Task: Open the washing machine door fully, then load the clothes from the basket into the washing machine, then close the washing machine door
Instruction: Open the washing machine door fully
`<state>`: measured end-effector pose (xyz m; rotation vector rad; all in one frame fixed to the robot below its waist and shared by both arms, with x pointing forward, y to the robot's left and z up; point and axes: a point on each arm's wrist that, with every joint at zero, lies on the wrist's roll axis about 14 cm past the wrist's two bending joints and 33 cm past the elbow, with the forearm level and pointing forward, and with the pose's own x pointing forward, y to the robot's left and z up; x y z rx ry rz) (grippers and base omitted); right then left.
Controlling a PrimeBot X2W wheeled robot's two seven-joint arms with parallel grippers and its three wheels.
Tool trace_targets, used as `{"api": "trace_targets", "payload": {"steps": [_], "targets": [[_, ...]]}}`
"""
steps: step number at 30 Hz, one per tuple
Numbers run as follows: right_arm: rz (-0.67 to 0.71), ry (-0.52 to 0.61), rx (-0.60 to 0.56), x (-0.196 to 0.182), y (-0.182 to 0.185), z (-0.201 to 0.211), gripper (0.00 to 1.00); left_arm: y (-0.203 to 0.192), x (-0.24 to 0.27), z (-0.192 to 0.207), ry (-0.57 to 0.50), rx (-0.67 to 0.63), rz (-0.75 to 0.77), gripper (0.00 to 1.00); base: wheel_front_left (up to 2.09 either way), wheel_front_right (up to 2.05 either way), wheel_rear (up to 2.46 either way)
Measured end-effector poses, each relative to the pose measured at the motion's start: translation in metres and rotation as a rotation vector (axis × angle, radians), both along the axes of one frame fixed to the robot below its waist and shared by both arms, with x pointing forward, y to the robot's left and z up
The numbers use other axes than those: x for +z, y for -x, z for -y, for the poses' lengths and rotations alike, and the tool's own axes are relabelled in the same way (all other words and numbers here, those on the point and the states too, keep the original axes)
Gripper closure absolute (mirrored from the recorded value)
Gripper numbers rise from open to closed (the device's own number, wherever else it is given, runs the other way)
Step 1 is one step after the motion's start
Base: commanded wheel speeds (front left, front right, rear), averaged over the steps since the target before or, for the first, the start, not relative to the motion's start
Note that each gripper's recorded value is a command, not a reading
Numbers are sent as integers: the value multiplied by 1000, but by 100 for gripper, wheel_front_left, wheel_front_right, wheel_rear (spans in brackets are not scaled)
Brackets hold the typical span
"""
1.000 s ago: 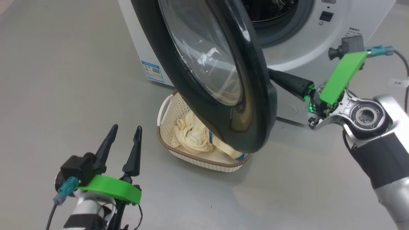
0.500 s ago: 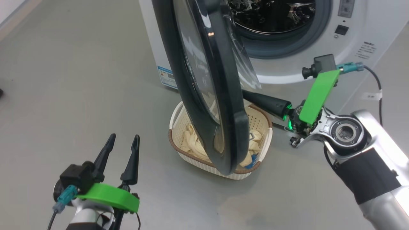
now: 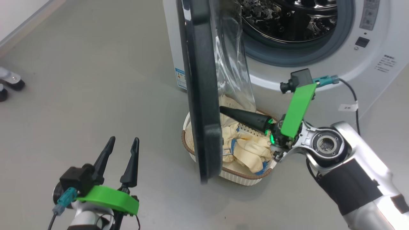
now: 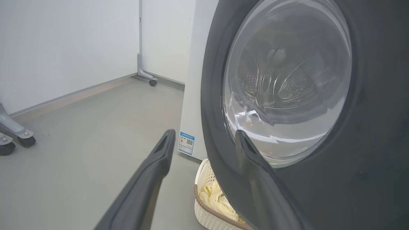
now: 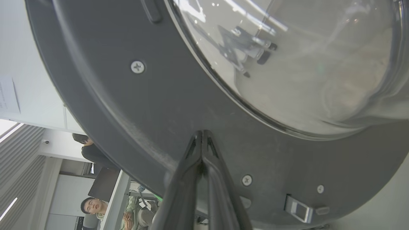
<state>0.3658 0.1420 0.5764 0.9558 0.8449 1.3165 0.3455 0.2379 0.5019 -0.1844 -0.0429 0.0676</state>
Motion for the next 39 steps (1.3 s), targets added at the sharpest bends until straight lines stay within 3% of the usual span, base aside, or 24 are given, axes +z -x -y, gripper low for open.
{"api": "trace_targets", "payload": {"steps": [12, 20, 21, 22, 23, 25, 27, 29, 39], "targets": [[-16, -28, 66, 4, 20, -22, 100, 9, -2, -8, -1, 30, -6, 0, 0, 0, 0], [-6, -23, 41, 5, 17, -16, 100, 4, -1, -2, -1, 6, -4, 0, 0, 0, 0], [-6, -23, 32, 5, 15, -14, 92, 3, -2, 0, -3, 0, -5, 0, 0, 0, 0], [-5, -23, 20, 5, 13, -12, 75, 2, -2, 1, -4, -6, -5, 0, 0, 0, 0], [-3, -23, 3, 5, 10, -9, 75, 1, -2, 2, -4, -12, -5, 0, 0, 0, 0], [-3, -15, -26, 2, 5, -2, 54, -1, -2, 5, -5, -25, -5, 0, 0, 0, 0], [-12, -7, -65, -3, 0, 8, 18, -4, -2, 7, -7, -40, -6, 0, 0, 0, 0], [-19, 3, -106, -9, -5, 19, 0, -7, -1, 9, -14, -55, -6, 0, 0, 0, 0], [12, 58, -279, -23, -28, 61, 0, -20, 1, 19, -21, -109, 0, 0, 0, 0, 0]]}}
